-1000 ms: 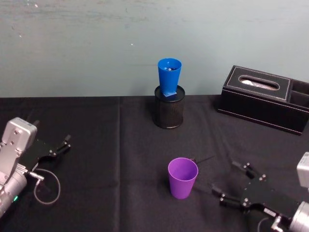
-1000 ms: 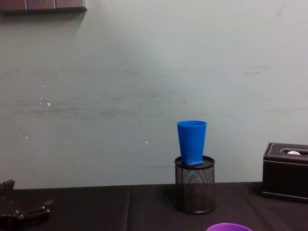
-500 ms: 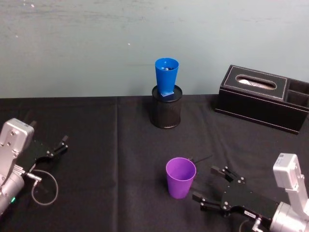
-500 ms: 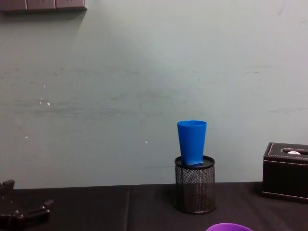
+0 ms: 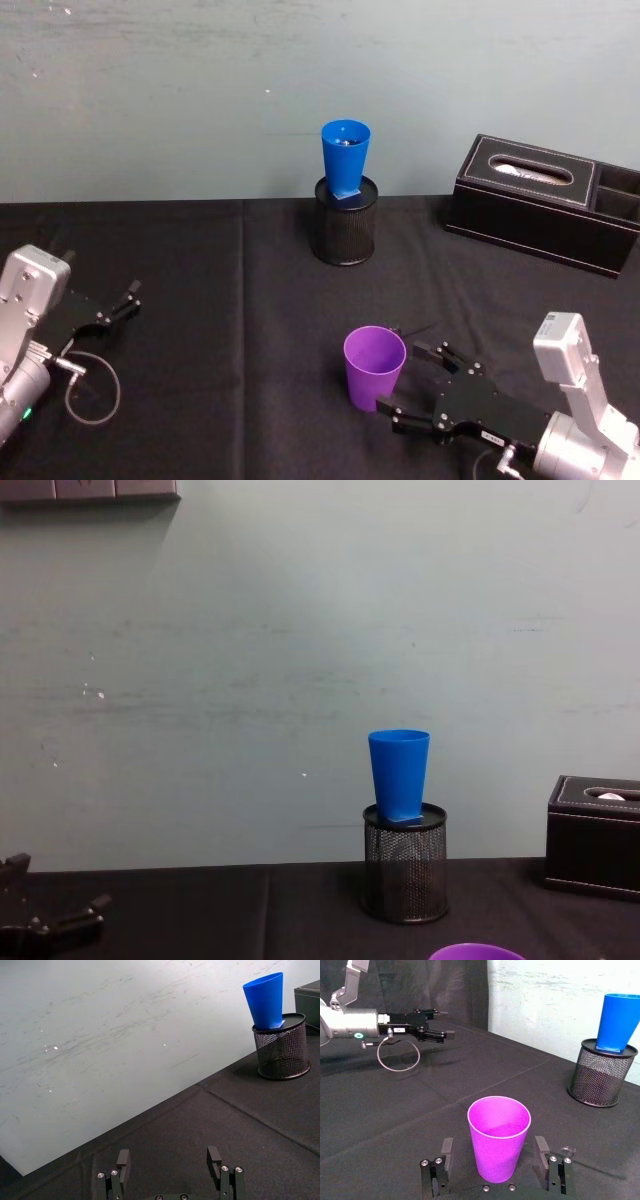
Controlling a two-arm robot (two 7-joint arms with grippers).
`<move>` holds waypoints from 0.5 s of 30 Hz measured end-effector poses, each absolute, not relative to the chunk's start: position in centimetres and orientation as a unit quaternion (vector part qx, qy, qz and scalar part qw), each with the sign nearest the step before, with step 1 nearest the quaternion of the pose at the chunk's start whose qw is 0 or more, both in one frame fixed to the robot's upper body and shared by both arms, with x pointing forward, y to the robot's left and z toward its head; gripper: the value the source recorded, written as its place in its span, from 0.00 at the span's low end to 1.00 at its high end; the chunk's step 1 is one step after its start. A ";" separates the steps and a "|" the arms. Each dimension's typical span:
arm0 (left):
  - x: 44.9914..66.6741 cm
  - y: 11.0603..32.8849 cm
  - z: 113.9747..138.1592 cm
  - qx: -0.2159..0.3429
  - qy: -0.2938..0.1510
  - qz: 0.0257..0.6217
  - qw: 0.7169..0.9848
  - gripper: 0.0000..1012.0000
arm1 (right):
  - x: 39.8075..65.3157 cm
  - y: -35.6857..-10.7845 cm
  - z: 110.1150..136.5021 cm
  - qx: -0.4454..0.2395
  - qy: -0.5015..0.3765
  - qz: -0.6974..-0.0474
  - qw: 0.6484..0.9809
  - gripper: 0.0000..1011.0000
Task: Pick up one cup with a gripper and tap it against the other cup.
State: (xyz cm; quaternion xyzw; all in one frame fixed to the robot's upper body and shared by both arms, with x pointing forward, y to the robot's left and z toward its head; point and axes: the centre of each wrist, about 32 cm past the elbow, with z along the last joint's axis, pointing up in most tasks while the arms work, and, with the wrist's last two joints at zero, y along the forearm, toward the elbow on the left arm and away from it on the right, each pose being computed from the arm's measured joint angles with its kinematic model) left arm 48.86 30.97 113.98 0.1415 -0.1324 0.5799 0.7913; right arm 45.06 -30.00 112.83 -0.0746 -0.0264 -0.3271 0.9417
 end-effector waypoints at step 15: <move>48.9 31.0 114.0 0.141 -0.132 0.580 0.791 0.99 | 46.6 -28.4 112.3 -0.072 -0.023 -0.326 0.942 0.99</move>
